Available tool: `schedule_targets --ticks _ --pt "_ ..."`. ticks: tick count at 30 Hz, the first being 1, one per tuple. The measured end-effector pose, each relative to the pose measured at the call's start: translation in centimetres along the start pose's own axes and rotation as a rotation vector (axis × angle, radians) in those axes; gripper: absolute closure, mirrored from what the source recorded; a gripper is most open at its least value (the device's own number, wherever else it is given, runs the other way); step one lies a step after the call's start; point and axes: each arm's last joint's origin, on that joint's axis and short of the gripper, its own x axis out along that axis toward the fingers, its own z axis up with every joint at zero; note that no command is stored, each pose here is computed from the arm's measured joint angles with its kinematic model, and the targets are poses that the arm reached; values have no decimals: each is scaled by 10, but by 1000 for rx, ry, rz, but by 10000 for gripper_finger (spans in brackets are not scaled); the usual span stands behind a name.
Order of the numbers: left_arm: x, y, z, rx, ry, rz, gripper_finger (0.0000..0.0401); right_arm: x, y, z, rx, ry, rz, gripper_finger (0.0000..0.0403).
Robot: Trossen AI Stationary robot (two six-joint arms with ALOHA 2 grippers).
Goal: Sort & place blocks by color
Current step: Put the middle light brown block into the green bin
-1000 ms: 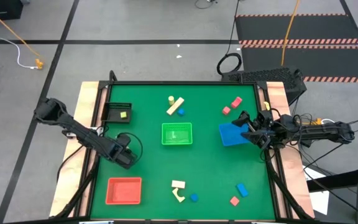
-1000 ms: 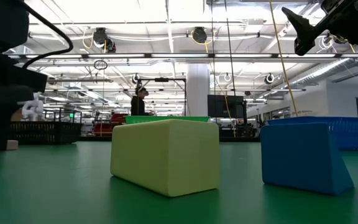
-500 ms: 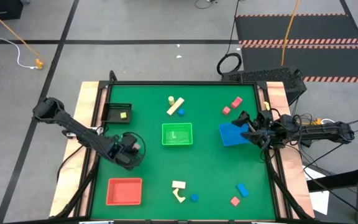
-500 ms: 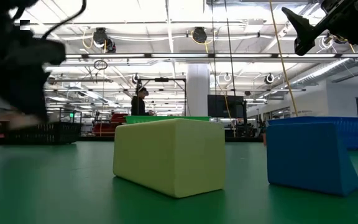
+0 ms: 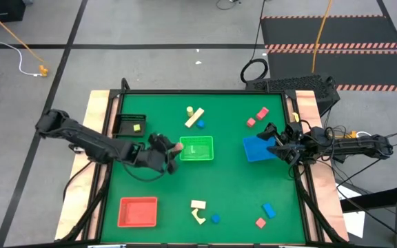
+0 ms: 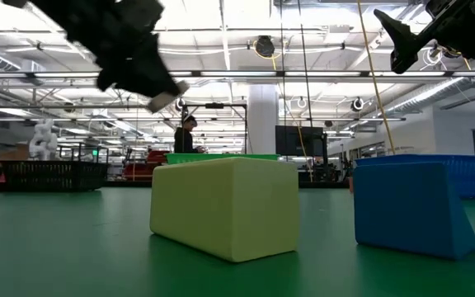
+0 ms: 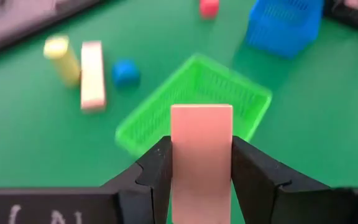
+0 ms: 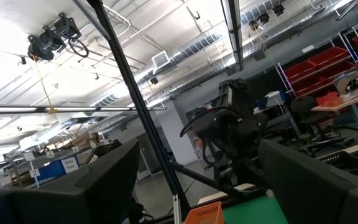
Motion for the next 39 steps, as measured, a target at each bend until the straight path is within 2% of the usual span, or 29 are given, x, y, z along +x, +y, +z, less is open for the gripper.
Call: schedule_targets --ticks 6,19,26,34,39 --pt "24 -10 14 131 -149 -61 264 0 0 0 0 -1 0 78" --pt "73 -36 -2 262 -351 -94 263 0 0 0 0 0 0 78" --pt "93 -32 -16 230 -336 -54 263 0 0 0 0 0 0 78" --pt "93 -24 -23 199 -332 -4 261 0 0 0 0 0 0 78" --pt "95 -19 -28 147 -313 0 231 0 0 0 0 0 0 78"
